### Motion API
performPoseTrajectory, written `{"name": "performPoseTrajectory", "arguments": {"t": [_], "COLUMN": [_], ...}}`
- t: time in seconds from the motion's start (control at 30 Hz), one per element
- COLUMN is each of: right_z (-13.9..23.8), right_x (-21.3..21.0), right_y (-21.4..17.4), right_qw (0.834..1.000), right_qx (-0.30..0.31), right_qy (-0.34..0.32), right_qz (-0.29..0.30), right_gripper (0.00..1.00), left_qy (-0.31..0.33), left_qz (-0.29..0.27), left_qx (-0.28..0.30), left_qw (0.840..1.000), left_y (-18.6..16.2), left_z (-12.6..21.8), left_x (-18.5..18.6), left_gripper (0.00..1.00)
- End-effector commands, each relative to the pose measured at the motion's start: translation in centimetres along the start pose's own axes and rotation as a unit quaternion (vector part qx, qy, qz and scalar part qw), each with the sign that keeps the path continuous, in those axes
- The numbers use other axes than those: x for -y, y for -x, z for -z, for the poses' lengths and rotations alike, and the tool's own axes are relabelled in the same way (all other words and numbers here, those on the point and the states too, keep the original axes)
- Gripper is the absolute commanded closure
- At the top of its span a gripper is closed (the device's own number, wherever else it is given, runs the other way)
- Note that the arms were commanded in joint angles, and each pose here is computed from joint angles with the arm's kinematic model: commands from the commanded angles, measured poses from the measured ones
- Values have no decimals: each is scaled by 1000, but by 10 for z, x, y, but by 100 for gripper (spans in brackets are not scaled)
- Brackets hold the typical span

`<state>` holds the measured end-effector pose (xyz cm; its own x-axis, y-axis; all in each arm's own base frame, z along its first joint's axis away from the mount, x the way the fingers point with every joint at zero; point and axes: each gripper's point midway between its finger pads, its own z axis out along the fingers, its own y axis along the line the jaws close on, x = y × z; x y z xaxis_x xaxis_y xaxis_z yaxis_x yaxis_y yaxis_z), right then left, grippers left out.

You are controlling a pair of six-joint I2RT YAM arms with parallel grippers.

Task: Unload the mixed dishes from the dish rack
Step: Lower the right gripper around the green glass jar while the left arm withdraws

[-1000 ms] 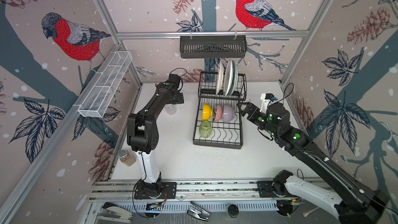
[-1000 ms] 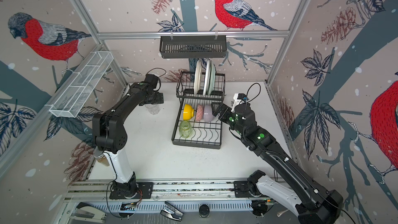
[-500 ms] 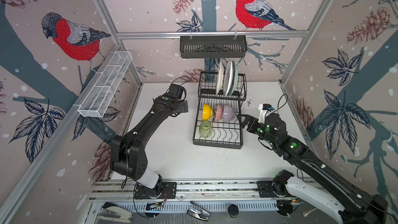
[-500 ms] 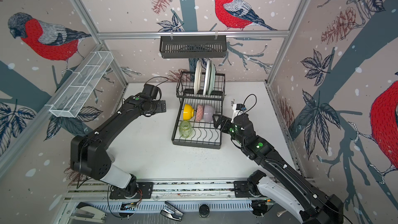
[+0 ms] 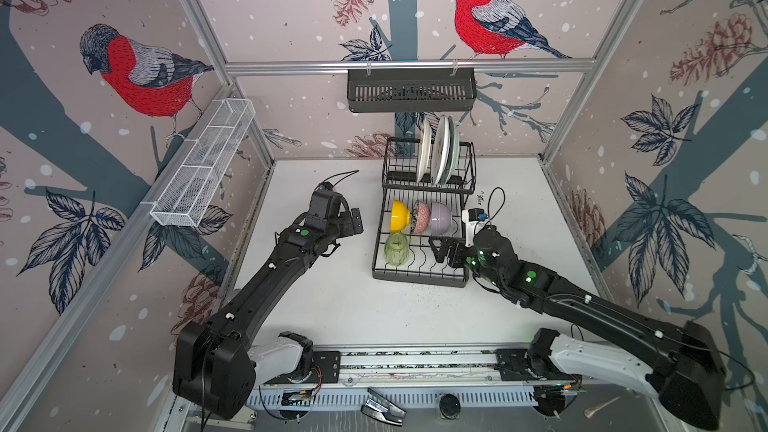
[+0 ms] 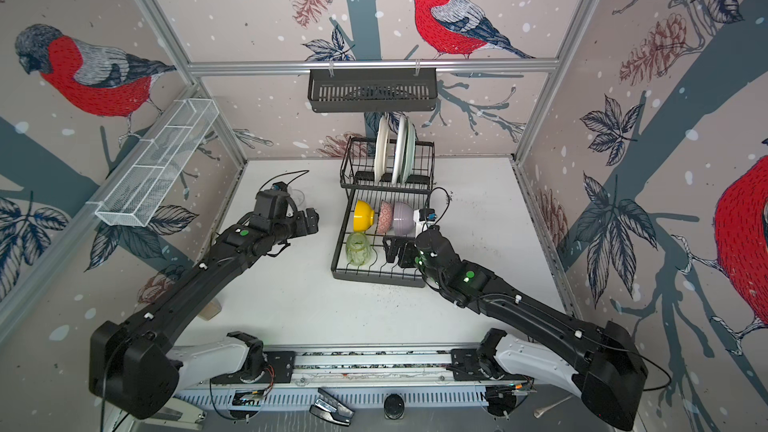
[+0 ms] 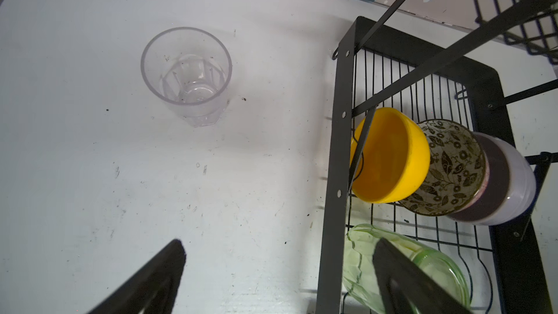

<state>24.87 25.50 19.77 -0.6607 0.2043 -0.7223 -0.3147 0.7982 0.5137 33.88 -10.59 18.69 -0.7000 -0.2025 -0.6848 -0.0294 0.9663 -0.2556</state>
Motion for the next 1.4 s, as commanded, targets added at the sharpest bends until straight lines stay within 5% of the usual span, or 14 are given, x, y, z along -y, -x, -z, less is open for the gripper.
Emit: {"name": "performPoseTrajectory", "arguments": {"t": [0.0,0.43,1.37], "right_z": [-10,-70,-140], "right_x": [-24,-51,-29], "right_y": [3,-37,-48], "right_qw": [999,997,987], "right_qx": [2,-66,-97], "right_qy": [25,10,-118], "right_qz": [22,45,53], "right_gripper": [0,1,0], "left_qy": [-38,-34,-52], "left_qz": [7,34,54], "left_qx": [30,114,95], "left_qw": [999,992,993], "left_y": [14,17,7], "left_z": [1,10,-1], "left_x": [14,-1,-4], "left_gripper": [3,3,3]}}
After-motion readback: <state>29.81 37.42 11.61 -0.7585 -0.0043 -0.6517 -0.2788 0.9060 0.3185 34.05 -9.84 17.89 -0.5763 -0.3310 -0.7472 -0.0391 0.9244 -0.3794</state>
